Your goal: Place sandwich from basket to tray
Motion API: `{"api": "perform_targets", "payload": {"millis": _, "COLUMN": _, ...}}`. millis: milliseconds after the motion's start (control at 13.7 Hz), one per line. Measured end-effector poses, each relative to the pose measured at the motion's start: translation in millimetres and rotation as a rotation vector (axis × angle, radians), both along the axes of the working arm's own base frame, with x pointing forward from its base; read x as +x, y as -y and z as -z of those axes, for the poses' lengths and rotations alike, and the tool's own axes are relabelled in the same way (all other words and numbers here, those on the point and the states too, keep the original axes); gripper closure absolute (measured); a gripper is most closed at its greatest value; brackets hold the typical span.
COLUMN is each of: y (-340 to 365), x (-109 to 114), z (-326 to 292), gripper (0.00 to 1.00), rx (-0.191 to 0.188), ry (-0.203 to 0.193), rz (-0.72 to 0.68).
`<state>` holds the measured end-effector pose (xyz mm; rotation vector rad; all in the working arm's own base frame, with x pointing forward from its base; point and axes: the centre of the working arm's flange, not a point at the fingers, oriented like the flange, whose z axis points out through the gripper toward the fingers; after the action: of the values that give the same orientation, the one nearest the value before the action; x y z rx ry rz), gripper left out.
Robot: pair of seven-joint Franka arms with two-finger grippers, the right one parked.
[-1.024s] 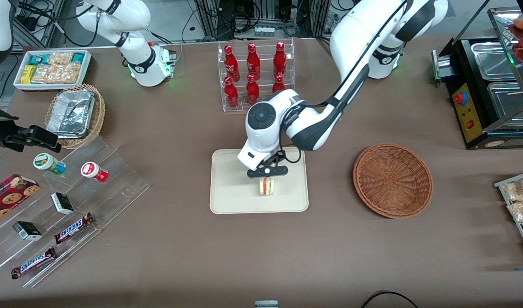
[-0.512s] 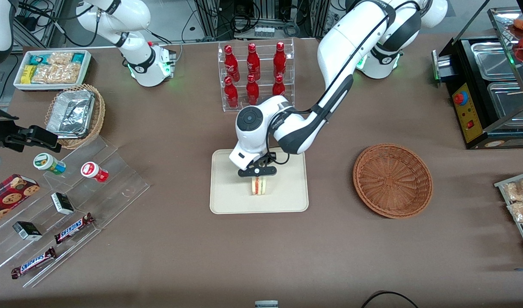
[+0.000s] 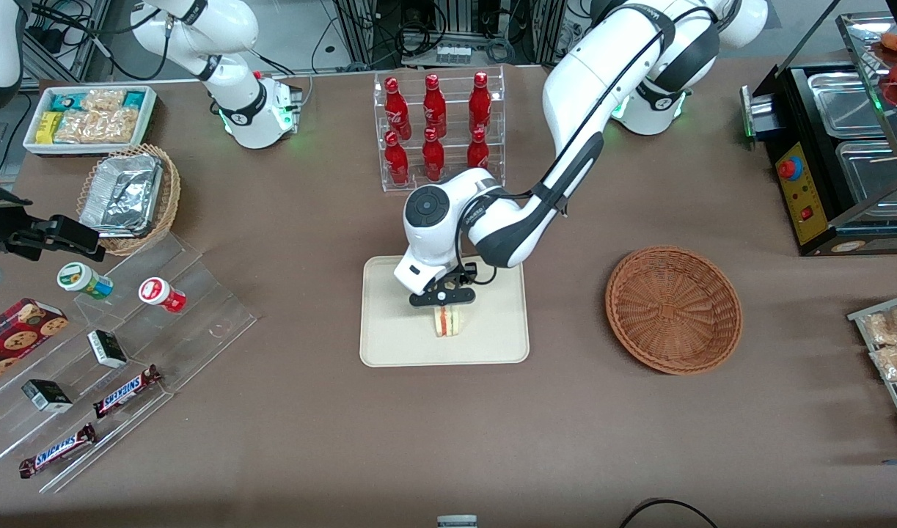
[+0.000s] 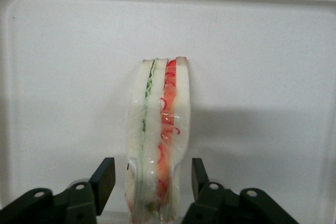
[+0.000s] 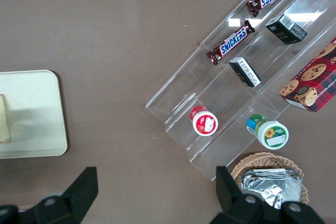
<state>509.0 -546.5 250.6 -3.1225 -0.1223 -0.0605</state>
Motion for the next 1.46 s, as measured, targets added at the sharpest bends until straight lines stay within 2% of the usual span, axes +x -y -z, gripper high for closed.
{"api": "perform_targets", "payload": {"millis": 146, "y": 0.5, "x": 6.7, "z": -18.7, "gripper": 0.07, "rx": -0.016, "ry": 0.023, "rz": -0.009}}
{"api": "perform_targets", "payload": {"millis": 220, "y": -2.0, "x": 10.3, "z": -35.1, "gripper": 0.01, "rx": -0.014, "ry": 0.033, "rz": -0.022}}
{"api": "perform_targets", "payload": {"millis": 512, "y": -50.7, "x": 37.1, "z": -134.8, "gripper": 0.01, "rx": 0.026, "ry": 0.066, "rz": -0.146}}
{"api": "perform_targets", "payload": {"millis": 585, "y": -71.0, "x": 43.3, "z": -162.1, "gripper": 0.01, "rx": 0.039, "ry": 0.062, "rz": -0.184}}
{"api": "perform_targets", "payload": {"millis": 732, "y": -117.9, "x": 53.0, "z": -211.6, "gripper": 0.01, "rx": 0.074, "ry": 0.039, "rz": -0.261}}
{"api": "perform_targets", "payload": {"millis": 878, "y": -161.4, "x": 53.2, "z": -253.9, "gripper": 0.01, "rx": 0.111, "ry": 0.008, "rz": -0.303}}
{"api": "perform_targets", "payload": {"millis": 1024, "y": -204.8, "x": 51.8, "z": -291.3, "gripper": 0.01, "rx": 0.105, "ry": -0.03, "rz": -0.306}}
{"api": "perform_targets", "payload": {"millis": 1244, "y": -272.6, "x": 55.3, "z": -326.4, "gripper": 0.01, "rx": 0.122, "ry": -0.07, "rz": -0.271}}
{"api": "perform_targets", "payload": {"millis": 1463, "y": -347.7, "x": 59.9, "z": -354.3, "gripper": 0.01, "rx": 0.109, "ry": -0.126, "rz": -0.19}}
